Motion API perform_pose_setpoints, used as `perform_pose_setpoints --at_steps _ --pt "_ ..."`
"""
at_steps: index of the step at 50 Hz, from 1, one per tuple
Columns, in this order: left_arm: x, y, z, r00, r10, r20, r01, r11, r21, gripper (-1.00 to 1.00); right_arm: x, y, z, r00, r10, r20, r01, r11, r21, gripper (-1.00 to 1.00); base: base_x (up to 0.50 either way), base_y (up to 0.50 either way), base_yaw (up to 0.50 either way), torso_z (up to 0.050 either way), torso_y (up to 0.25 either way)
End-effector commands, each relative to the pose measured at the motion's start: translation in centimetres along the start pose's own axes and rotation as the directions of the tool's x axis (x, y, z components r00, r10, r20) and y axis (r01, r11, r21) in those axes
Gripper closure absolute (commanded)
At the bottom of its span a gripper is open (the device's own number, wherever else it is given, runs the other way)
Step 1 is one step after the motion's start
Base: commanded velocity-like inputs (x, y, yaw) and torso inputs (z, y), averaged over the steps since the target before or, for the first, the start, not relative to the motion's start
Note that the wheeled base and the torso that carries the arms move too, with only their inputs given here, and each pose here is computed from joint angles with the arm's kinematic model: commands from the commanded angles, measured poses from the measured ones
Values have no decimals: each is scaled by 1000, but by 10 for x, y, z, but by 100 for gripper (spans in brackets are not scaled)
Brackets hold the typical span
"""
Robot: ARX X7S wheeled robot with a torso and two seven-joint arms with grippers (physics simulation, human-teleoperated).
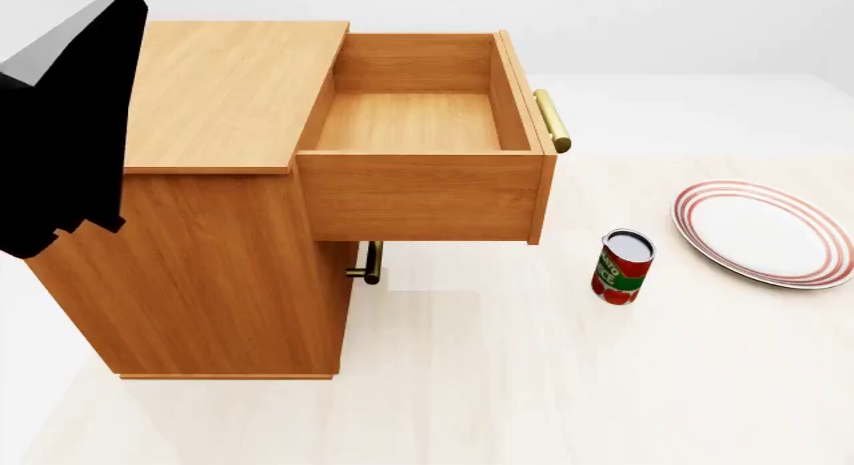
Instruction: Put the bowl in the top drawer of the cabinet.
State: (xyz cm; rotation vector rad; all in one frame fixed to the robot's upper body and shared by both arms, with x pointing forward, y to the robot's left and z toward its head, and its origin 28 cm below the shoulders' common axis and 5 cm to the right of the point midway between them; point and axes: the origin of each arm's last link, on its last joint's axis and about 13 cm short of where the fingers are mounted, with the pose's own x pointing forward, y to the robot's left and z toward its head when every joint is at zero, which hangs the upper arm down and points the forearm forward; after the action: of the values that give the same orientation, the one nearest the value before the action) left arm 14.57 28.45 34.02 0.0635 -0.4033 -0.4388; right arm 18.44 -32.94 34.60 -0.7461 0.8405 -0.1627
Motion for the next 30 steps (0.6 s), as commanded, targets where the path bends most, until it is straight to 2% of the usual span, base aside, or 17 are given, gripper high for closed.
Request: perform_pose_setpoints --at_steps 1,4,8,13,25,30 --pt "-1 -1 -2 1000 5 -12 -5 1000 1 -100 32 38 -14 994 52 -96 -53 999 -7 -100 0 0 0 0 0" --pt "-1 -1 -3 1000 5 -14 -5 1000 1 -100 34 39 -18 993 58 -98 -58 998 -5 -100 0 0 0 0 0" --pt "0 -1 -4 1000 4 -20 -4 1000 2 -100 29 26 -50 992 77 -100 -76 997 14 -100 0 0 0 0 0" --pt "0 -1 -4 1000 2 -23 -2 1000 4 -100 31 24 -58 992 99 -81 -95 994 54 -100 0 0 0 0 0" --pt "0 -2 -5 1000 0 -25 0 1000 7 -100 38 31 -62 987 132 -93 -123 988 94 -100 0 0 0 0 0" --pt "0 -2 -5 1000 -1 -27 1 1000 10 -100 47 43 -65 984 151 -92 -141 984 105 -100 0 0 0 0 0"
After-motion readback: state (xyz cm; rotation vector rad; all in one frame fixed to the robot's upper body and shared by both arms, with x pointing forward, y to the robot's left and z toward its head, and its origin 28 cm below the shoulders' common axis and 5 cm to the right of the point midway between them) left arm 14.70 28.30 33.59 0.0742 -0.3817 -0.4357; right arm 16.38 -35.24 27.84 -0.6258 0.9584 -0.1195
